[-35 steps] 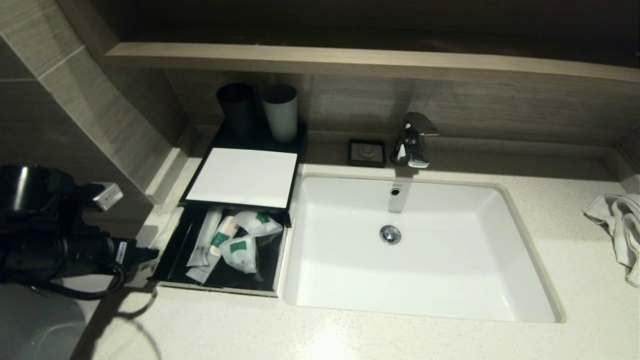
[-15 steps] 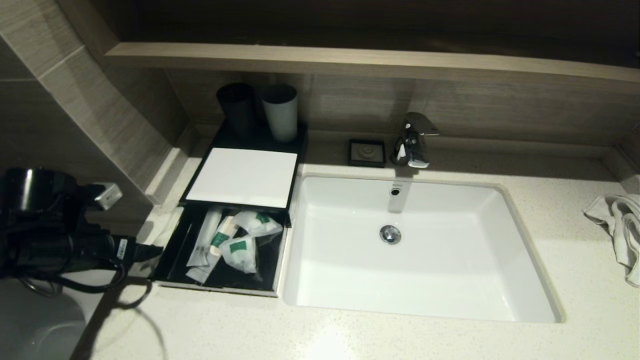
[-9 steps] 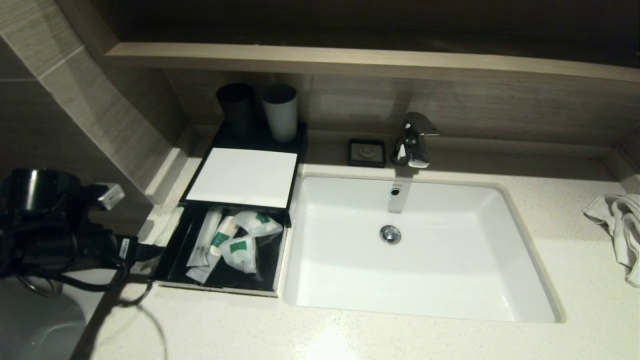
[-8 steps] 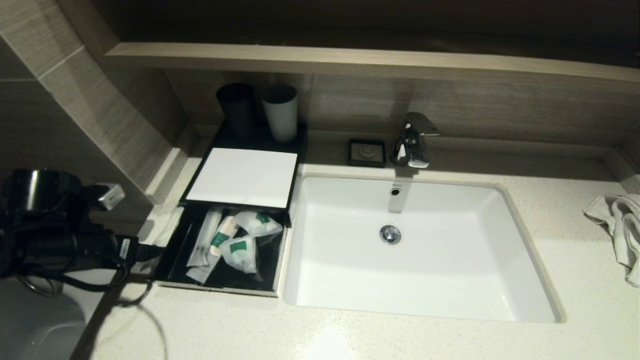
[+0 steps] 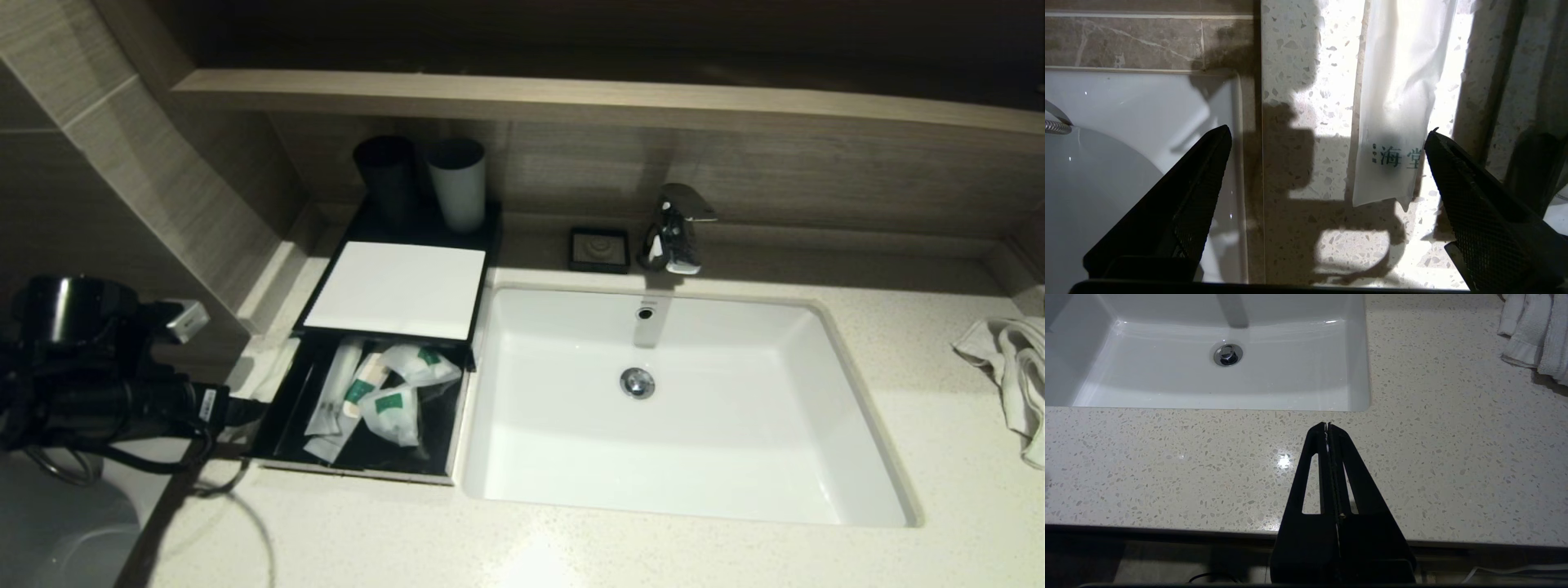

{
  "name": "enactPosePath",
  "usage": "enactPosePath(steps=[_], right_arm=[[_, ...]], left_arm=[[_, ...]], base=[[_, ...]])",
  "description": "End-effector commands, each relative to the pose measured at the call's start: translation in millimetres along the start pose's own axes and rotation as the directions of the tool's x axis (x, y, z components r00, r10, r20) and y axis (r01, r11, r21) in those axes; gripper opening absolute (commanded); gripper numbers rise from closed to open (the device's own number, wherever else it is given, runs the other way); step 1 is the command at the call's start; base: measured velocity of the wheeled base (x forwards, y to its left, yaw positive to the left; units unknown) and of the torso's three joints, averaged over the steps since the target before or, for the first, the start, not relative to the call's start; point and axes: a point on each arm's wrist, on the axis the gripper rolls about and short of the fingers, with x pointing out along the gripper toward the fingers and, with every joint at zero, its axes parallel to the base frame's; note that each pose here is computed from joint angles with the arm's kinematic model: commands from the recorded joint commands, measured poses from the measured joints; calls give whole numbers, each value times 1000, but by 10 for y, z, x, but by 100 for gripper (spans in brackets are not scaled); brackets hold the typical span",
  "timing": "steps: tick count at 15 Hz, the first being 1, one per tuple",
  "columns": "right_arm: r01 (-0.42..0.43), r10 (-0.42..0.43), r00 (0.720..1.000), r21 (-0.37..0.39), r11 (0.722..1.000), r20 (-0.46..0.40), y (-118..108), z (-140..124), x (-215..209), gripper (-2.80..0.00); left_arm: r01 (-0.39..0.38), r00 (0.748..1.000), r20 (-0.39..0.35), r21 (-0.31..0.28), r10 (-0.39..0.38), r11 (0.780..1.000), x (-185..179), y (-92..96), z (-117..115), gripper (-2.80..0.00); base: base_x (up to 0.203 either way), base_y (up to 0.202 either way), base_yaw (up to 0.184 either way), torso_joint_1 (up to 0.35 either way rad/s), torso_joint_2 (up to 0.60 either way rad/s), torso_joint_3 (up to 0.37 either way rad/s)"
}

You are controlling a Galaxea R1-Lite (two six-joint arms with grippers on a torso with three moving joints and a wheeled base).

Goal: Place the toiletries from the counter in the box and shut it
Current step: Pick up the bathroom toiletry

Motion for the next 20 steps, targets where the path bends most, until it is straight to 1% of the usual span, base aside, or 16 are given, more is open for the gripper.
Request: enactPosePath(steps=[1,11,12,20], right_arm=[[0,0,1000,0,1000,0,0,0,0,-280],[0,0,1000,0,1000,0,0,0,0,-280],[0,0,1000,0,1000,0,0,0,0,-280],[0,0,1000,0,1000,0,0,0,0,-280]], left_arm=[[1,1000,-3,1,-1,1000,15,3,-2,0],[4,1000,-10,2,-4,1000,37,-3,-8,0],[4,1000,-9,2,-4,1000,33,-3,-7,-280],[9,1000,-8,18,-9,1000,-2,-23,-31,-280]], base=[[0,0,0,0,0,0],[0,0,0,0,0,0],[0,0,0,0,0,0],[0,0,0,0,0,0]])
